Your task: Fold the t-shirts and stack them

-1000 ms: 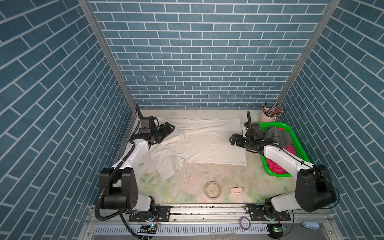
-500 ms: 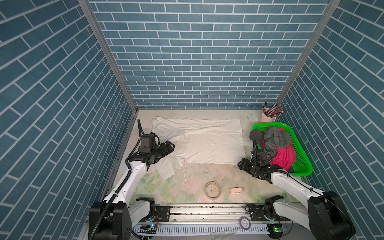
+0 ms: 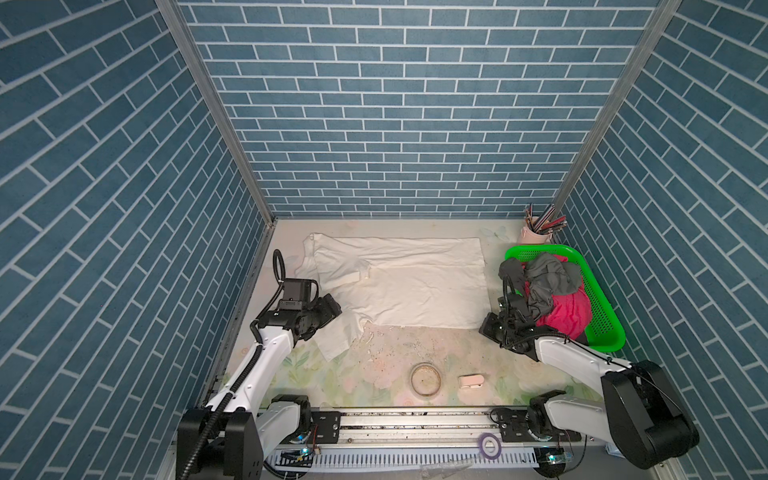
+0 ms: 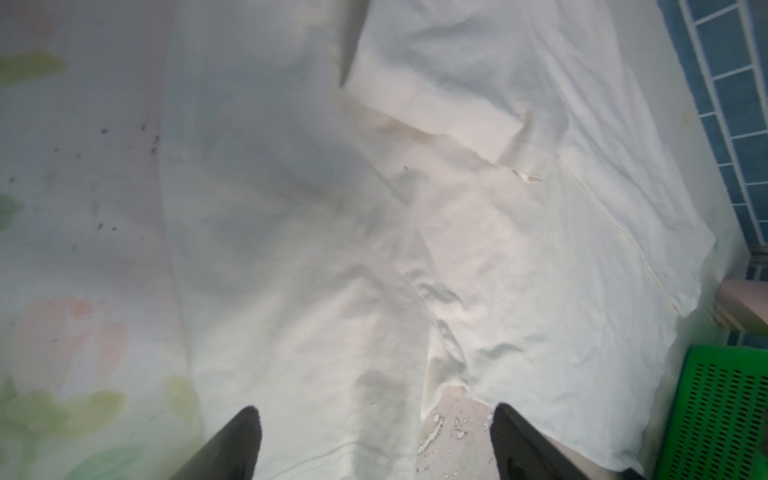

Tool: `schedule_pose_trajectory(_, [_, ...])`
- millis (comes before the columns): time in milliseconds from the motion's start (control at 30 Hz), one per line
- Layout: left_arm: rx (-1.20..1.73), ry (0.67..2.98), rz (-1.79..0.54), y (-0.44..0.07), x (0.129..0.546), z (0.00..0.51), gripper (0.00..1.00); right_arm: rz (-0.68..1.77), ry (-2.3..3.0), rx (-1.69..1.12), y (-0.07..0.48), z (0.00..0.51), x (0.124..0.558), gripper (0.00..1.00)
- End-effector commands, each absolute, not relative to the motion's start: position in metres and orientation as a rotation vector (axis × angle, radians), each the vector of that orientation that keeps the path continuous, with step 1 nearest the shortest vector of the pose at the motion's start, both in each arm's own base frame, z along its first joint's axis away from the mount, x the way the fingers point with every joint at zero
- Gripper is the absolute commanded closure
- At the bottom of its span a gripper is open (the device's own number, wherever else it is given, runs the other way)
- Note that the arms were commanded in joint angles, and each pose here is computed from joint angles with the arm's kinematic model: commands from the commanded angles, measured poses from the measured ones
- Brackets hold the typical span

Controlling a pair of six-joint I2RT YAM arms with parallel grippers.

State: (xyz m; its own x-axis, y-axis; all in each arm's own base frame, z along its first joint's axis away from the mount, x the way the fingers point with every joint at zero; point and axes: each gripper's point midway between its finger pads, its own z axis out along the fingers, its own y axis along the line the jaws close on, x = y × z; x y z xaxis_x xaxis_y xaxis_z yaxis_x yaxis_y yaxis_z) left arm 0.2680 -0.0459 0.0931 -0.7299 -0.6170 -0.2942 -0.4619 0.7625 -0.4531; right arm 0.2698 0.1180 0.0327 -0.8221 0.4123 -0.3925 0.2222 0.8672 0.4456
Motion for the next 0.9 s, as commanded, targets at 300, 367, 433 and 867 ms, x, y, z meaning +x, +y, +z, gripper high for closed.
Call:
schedule_pose_trajectory(300, [-1.211,2.642,-0.478,-0.072,0.202,0.066,0.15,0.567,2.468,0.296,0.142,0.063,0.320,1.00])
schedule_pose_trajectory(367, [-1.294,2.635,-0.527,-0.087,0.193,0.061,0.16,0.581,2.471,0.290,0.145,0.061,0.321,1.00])
schedule_pose_trajectory(433, [-1.379,2.621,-0.587,-0.100,0.184,0.054,0.18,0.587,2.470,0.280,0.147,0.061,0.322,1.00])
schedule_pose_trajectory(867, [-1.756,2.389,-0.633,-0.104,0.186,0.026,0.27,0.620,2.458,0.227,0.151,0.066,0.320,1.00])
